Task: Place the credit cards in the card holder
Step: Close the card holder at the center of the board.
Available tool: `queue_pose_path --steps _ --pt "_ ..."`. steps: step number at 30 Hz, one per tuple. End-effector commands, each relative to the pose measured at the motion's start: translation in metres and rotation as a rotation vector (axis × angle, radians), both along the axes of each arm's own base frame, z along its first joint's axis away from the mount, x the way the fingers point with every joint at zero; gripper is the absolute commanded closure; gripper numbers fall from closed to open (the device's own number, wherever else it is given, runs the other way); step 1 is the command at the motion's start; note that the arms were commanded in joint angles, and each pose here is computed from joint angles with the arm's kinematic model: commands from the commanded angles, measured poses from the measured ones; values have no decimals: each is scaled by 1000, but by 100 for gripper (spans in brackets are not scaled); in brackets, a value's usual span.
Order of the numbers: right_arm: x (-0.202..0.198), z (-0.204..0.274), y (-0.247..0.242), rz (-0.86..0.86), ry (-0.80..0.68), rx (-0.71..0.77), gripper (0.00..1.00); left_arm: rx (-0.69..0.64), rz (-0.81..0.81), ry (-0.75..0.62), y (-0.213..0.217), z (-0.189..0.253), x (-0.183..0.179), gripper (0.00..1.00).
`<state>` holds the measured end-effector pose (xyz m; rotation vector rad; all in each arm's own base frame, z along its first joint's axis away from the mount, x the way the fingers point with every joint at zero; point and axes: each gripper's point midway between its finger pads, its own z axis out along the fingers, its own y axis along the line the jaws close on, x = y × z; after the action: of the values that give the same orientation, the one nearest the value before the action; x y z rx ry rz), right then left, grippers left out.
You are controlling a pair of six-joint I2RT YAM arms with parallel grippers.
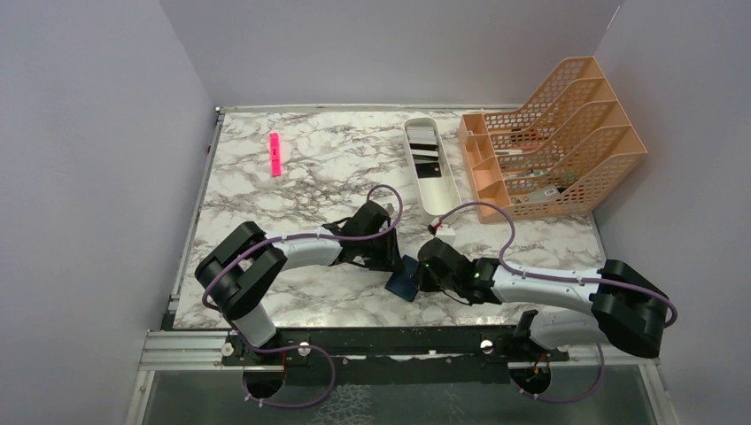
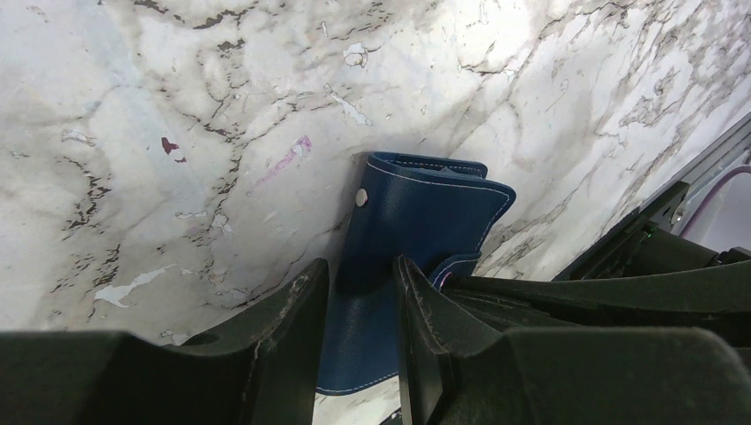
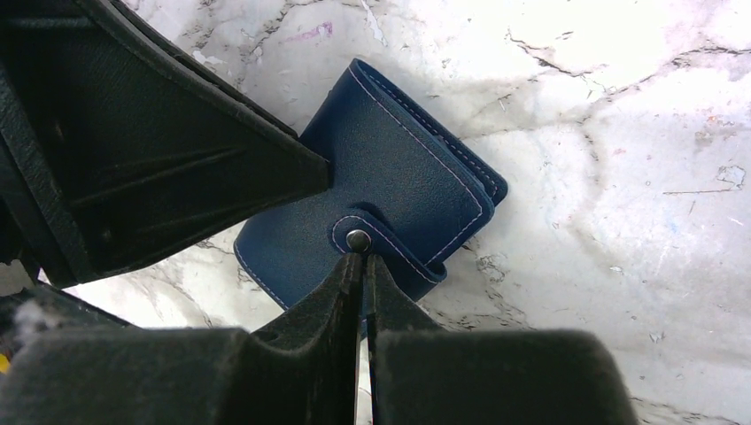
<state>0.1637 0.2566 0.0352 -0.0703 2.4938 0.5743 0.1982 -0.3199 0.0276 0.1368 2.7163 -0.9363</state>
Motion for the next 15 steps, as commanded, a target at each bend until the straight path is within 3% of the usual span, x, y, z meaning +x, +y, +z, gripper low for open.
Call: queue_pose_path --steps 1,10,15 --pt "-18 -20 -14 37 72 -84 87 142 22 30 29 -33 -10 63" --pt "-8 27 -7 81 -4 -56 78 115 16 27 26 -26 -12 63" --pt "3 24 -9 131 -29 -59 68 101 18 36 25 -28 -14 63"
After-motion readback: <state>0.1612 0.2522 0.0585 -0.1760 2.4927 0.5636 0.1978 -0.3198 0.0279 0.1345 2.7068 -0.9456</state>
